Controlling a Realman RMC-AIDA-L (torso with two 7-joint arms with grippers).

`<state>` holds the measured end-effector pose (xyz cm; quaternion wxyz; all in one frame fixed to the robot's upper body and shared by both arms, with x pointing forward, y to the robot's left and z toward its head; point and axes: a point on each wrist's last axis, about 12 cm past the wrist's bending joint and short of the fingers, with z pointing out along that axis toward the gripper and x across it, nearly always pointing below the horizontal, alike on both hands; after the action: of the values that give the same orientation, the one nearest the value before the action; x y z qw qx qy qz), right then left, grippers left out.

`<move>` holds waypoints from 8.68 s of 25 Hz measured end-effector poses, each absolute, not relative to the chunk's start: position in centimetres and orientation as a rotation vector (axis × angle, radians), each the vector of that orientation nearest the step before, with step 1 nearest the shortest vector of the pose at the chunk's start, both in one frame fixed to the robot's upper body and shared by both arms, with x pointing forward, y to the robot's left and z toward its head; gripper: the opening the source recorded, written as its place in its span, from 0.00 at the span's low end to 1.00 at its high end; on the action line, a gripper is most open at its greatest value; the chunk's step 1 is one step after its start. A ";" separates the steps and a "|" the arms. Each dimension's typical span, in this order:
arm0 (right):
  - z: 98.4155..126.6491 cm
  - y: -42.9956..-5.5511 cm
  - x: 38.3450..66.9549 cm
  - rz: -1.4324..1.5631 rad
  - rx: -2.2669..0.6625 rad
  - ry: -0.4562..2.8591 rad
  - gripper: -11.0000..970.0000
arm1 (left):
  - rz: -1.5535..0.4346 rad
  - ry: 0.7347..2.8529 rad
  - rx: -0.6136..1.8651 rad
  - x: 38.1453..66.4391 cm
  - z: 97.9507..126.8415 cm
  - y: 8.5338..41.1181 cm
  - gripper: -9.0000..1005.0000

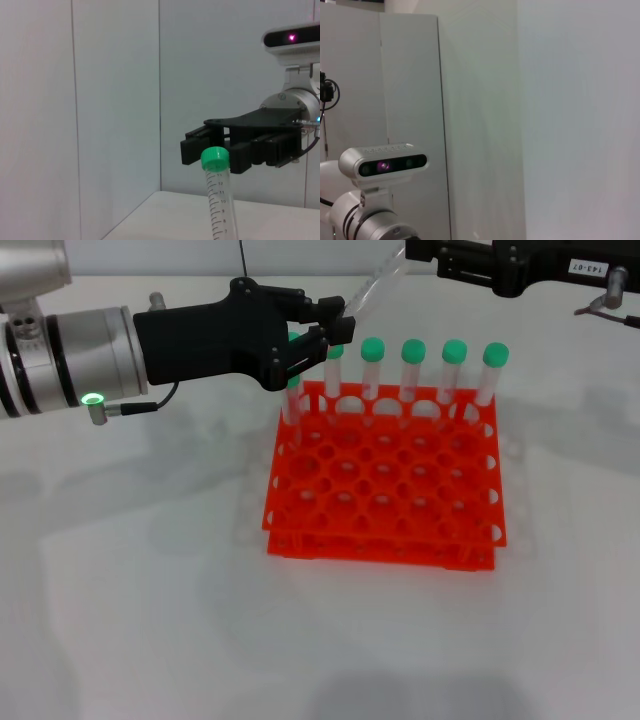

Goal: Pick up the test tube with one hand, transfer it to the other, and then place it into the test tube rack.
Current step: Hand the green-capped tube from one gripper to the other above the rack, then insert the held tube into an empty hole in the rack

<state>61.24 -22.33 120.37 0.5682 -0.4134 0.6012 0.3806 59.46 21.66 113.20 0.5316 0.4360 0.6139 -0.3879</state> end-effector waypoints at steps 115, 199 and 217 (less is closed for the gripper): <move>117.4 -16.3 61.2 0.839 -1.079 1.491 0.28 | -0.833 2.049 0.956 52.5 111.2 34.3 0.88; 115.1 -15.5 61.4 0.615 -1.124 1.471 0.28 | -0.858 1.992 1.031 52.9 111.4 32.9 0.88; 114.1 -14.7 61.1 0.594 -1.163 1.461 0.28 | -0.874 1.990 1.041 53.0 111.1 32.6 0.88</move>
<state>61.10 -14.71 114.14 0.5573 -0.4927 0.6192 0.2515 52.96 32.58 111.08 0.3576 0.4034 0.7711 -0.3388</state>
